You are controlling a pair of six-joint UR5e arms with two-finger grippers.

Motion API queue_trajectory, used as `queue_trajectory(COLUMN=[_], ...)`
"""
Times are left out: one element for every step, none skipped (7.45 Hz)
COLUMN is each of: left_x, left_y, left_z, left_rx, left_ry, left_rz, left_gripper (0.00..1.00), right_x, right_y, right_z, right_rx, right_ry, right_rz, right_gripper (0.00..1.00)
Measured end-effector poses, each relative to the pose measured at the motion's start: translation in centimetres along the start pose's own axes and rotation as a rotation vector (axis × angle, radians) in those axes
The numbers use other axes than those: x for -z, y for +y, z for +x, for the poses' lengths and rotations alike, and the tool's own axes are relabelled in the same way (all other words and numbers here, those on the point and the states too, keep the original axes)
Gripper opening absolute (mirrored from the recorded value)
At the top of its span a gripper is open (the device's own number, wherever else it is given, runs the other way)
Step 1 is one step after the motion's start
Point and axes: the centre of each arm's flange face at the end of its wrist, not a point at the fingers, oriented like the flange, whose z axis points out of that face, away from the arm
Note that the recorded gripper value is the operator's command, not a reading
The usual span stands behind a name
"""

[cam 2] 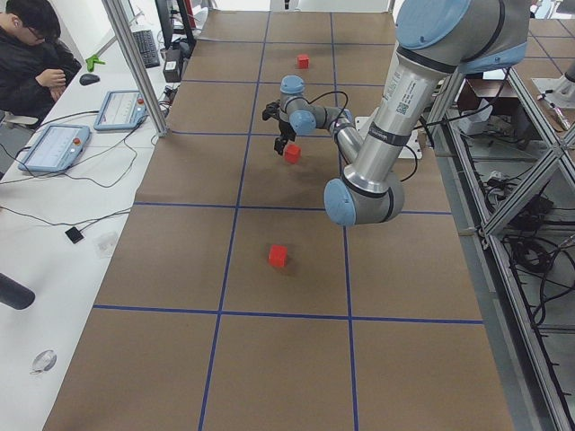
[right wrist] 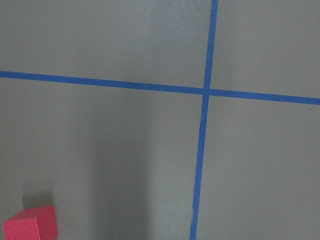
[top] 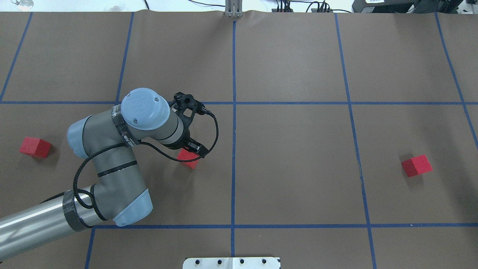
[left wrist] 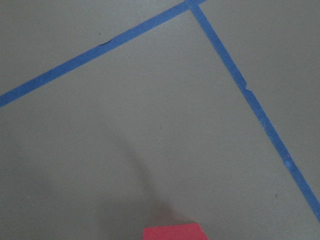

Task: Form red blocks into L shape at center
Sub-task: 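Lower the left gripper and close it on the red cube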

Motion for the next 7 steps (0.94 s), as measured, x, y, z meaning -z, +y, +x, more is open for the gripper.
queue_trajectory(left_x=[-0.3, -0.8, -1.2, -1.7, -2.1, -2.3, -2.3], left_y=[0.2, 0.6, 1.1, 1.7, 2.2, 2.5, 2.6], left_z=[0.2, 0.7, 1.4, 2.3, 2.8, 3.0, 3.0], left_rx=[-0.001, -0.005, -0.005, -0.001, 0.002, 0.005, 0.007], left_ry=[0.000, 0.004, 0.008, 0.014, 0.016, 0.017, 0.015], left_rz=[-0.006, -0.015, -0.025, -0.038, -0.048, -0.053, -0.056], left_gripper=[0.99, 0.99, 0.99, 0.99, 0.85, 0.65, 0.37], right_x=[0.0, 0.0, 0.0, -0.1, -0.2, -0.2, -0.2], right_y=[0.0, 0.0, 0.1, 0.2, 0.3, 0.3, 0.3], right_z=[0.0, 0.0, 0.1, 0.1, 0.2, 0.2, 0.2], right_rx=[0.000, -0.001, -0.001, -0.003, -0.004, -0.005, -0.005], right_ry=[0.000, 0.000, 0.000, 0.001, 0.002, 0.003, 0.004], right_rz=[0.000, -0.001, -0.001, -0.003, -0.004, -0.005, -0.004], right_gripper=[1.00, 1.00, 1.00, 1.00, 1.00, 1.00, 1.00])
